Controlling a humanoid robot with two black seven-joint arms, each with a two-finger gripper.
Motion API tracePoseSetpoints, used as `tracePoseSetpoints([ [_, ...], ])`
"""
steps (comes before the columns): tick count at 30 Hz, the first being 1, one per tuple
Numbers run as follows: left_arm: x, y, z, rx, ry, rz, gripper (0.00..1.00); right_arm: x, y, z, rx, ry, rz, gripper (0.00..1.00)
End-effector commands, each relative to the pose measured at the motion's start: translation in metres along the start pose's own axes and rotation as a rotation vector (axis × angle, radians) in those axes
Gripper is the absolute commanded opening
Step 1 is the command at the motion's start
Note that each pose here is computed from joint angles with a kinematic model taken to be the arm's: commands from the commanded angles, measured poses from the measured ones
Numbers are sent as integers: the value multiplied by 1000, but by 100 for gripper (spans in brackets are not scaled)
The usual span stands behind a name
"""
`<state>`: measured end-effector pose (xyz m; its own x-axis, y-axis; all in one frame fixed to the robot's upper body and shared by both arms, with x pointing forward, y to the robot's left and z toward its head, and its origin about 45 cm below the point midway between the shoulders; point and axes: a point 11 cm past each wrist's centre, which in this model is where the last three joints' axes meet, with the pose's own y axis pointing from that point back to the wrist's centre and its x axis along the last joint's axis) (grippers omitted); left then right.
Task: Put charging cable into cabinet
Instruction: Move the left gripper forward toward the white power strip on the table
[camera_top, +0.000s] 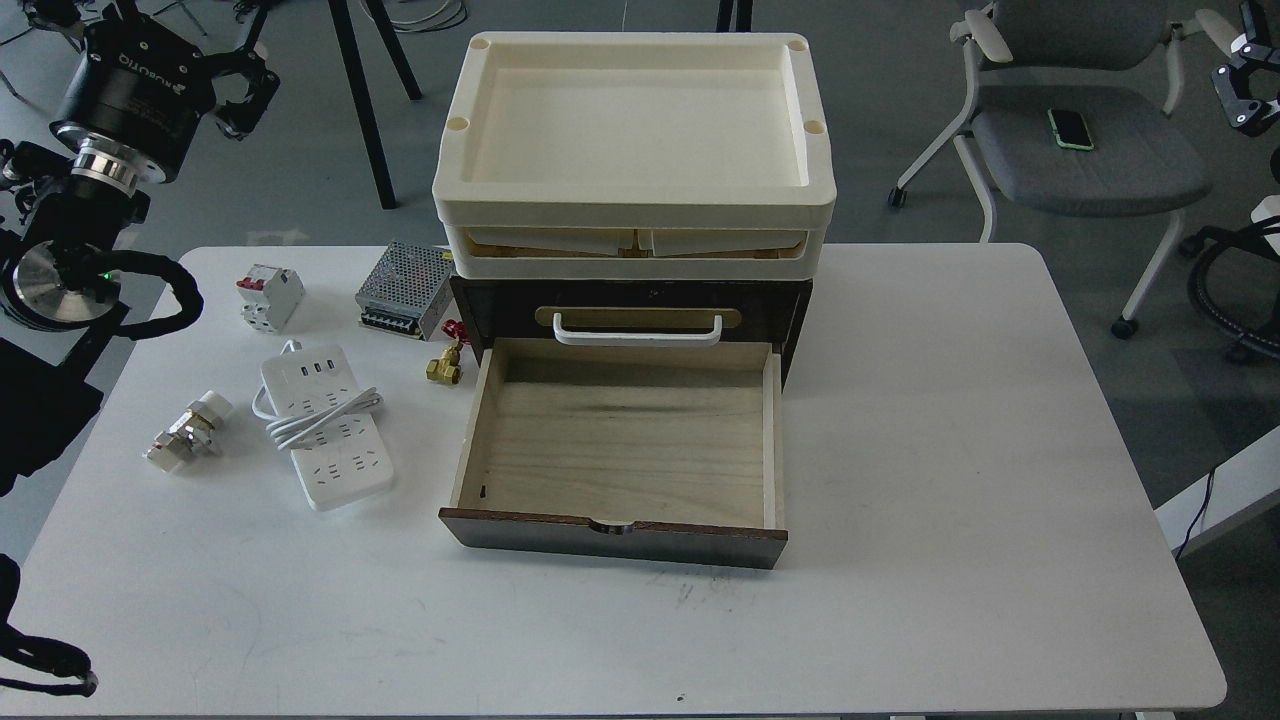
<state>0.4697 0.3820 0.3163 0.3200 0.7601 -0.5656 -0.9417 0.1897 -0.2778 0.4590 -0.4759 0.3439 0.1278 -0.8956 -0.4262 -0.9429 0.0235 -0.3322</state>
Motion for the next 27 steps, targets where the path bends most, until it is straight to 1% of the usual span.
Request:
tracePoseSetpoints([
  [1,3,0,-11,4,17,15,100,-5,-3,-1,2,-6,-13,100],
  [5,2,-2,-14,-16,50,21,100,-5,-5,-6,18,-7,-11,100],
  [6,10,2,-13,-23,54,47,100,-5,-5,-7,19,-5,-9,100],
  [8,49,25,-13,-37,58,172,100,-8,-9,-11,31,-6,-16,100],
  [9,60,32,-13,-63,82,216,100,-9,-10,-12,34,-6,-17,100],
  [14,66,46,-32,-260,195,284,100,-9,-10,-11,33,-7,-18,100],
  [16,63,45,-26,-280,198,270,100,-10,-11,-8,30,-11,-19,100],
  [17,57,42,-20,-286,203,241,100,-11,-11,-7,28,-11,-19,100],
  [20,39,43,15,-318,193,145,100,-10,-10,-6,25,-10,-18,100],
  [22,13,40,45,-312,149,37,100,-9,-9,-5,21,-10,-15,100],
  [24,-13,41,78,-277,27,-73,100,-8,-8,-4,20,-10,-14,100],
  [26,-48,41,95,-211,-134,-206,100,-7,-7,-3,19,-10,-12,100],
  [27,-73,42,99,-172,-232,-298,100,-6,-7,-4,19,-8,-10,100],
])
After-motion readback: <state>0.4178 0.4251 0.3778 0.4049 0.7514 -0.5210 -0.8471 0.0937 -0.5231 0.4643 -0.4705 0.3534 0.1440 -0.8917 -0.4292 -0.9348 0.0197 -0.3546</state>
